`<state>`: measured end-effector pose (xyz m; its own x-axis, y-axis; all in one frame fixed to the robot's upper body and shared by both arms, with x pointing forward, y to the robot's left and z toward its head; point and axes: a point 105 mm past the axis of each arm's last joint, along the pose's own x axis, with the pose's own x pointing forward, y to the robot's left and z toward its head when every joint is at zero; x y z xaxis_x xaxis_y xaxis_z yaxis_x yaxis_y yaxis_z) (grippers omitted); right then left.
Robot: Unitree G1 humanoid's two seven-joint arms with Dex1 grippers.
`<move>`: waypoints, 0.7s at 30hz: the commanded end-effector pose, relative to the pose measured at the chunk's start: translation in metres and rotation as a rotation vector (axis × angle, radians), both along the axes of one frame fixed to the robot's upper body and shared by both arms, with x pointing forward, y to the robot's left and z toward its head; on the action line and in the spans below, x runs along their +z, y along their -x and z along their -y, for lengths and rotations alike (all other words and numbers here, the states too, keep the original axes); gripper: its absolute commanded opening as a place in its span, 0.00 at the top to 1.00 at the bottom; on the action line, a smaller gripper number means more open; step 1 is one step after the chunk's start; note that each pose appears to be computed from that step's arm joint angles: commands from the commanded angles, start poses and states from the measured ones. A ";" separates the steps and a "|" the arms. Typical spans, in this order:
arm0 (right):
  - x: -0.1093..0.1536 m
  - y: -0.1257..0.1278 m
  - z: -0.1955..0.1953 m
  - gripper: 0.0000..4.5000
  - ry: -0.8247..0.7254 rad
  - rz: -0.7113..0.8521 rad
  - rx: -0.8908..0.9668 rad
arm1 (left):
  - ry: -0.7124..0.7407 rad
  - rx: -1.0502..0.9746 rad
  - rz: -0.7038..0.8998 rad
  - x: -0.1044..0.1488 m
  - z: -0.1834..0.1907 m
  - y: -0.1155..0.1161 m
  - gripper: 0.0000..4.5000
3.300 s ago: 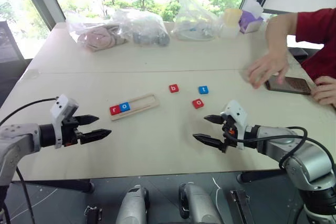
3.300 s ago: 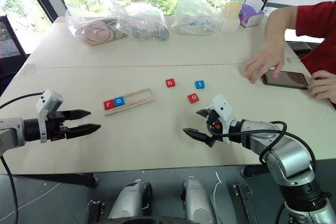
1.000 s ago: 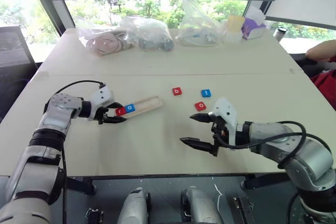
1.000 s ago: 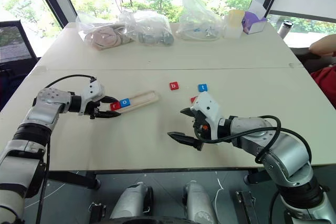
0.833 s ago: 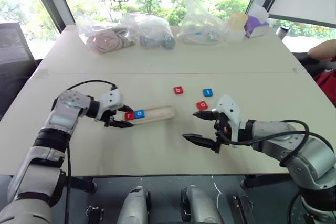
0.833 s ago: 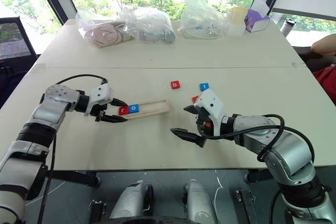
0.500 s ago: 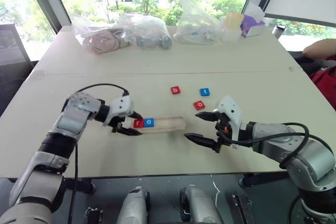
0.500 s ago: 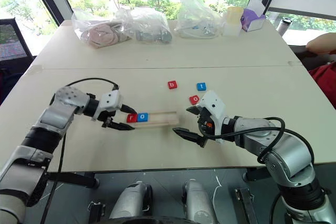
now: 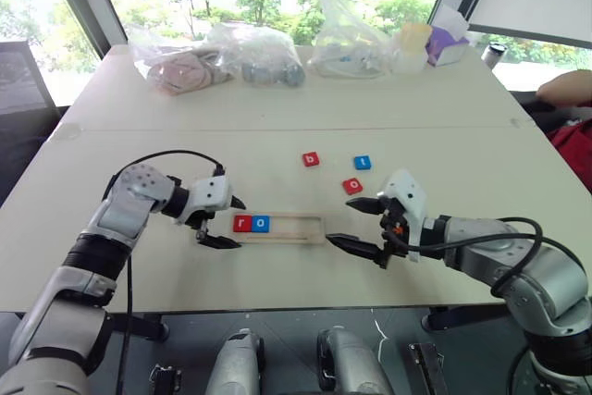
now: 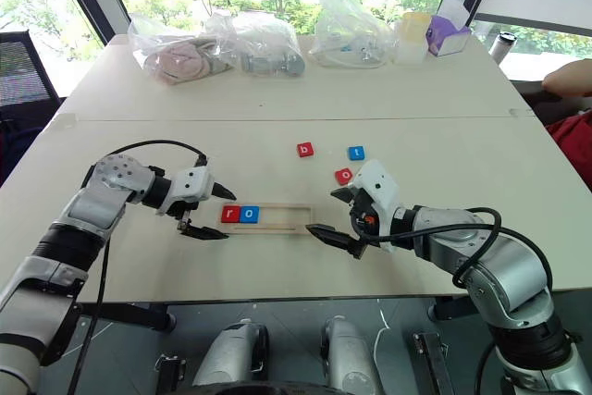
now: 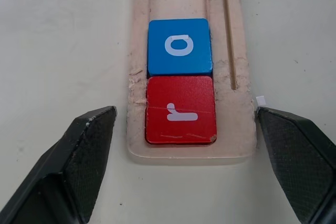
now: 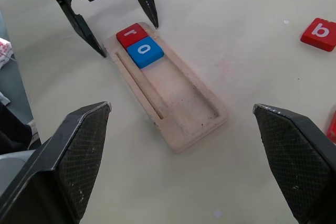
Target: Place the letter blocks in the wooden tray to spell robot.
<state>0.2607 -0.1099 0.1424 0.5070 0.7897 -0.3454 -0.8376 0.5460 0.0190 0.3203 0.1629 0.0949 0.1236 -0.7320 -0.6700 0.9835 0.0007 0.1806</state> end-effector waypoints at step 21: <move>-0.017 -0.188 -0.062 0.00 0.047 0.094 -0.583 | 0.722 0.678 0.108 0.151 -0.075 0.009 0.00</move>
<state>0.4415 -0.0484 0.1125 0.8574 0.3730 -0.3545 -0.4206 0.9049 -0.0649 0.3173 0.2397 0.2310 0.6916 -0.7159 -0.0960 0.7163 0.6969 -0.0365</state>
